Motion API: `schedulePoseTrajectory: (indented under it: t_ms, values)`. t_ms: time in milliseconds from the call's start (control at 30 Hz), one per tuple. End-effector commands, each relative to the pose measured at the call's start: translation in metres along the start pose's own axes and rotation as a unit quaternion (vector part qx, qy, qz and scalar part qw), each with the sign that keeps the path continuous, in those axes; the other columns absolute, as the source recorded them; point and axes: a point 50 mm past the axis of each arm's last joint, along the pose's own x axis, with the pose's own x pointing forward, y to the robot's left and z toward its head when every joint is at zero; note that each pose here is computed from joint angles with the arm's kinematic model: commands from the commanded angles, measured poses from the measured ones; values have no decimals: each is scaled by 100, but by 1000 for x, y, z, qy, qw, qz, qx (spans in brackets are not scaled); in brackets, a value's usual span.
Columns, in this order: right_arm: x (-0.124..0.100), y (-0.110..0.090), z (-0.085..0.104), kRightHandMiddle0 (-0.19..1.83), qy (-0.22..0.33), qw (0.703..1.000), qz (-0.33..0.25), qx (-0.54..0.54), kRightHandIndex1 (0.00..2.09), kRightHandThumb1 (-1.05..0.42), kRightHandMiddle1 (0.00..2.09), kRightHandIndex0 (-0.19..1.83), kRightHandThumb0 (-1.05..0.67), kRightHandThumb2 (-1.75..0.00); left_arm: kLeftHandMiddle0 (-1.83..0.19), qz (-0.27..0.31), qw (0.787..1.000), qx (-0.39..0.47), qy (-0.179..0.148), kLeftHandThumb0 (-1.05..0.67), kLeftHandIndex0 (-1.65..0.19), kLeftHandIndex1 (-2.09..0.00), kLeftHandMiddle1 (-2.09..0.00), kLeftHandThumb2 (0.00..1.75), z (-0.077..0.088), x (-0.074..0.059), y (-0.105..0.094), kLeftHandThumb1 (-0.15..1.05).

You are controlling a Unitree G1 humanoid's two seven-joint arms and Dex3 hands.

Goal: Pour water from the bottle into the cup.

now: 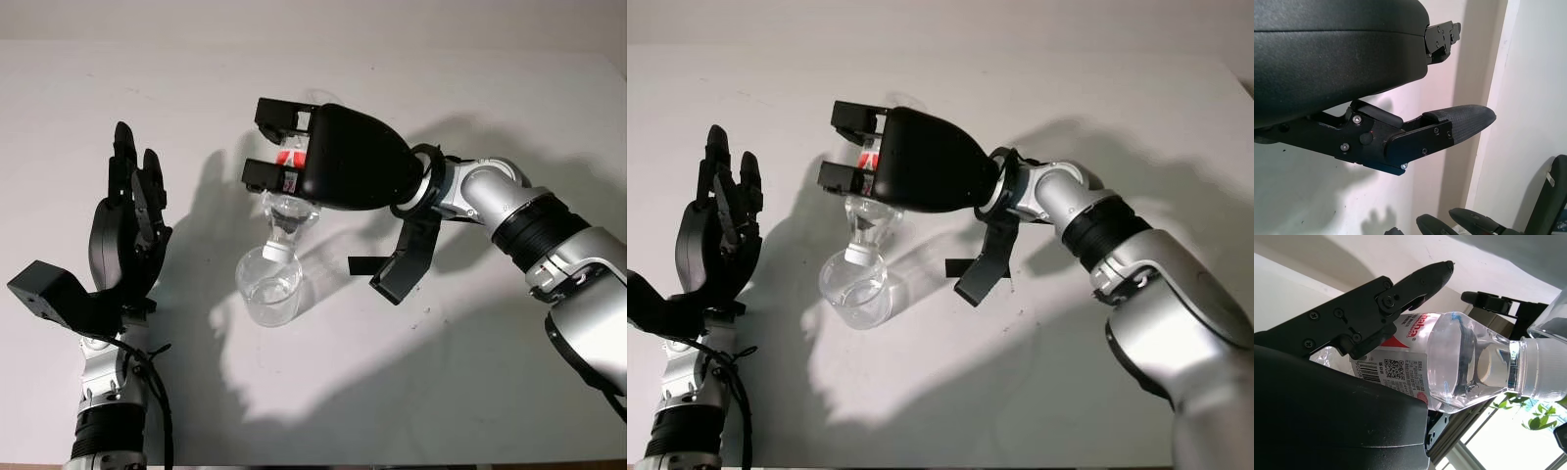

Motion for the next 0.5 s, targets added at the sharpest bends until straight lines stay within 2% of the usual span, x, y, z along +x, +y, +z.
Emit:
schedulePoseTrajectory:
  t_ms: [0, 300, 467]
  values:
    - [1, -4, -2, 59, -3, 1000, -5, -13, 209, -94, 132, 107, -49, -5, 19, 2, 1000, -4, 7, -71, 19, 0, 0, 69, -6, -4, -2, 105]
    - [1, -4, -1, 60, 3, 1000, -18, -8, 209, -95, 132, 109, -47, -6, 19, 2, 1000, -5, 9, -71, 19, 0, 0, 69, -6, -4, -1, 105]
    - [0, -3, 0, 59, 37, 998, -45, 36, 209, -95, 133, 111, -49, -5, 19, 3, 1000, -5, 8, -71, 19, 0, 0, 69, -6, -3, -1, 105]
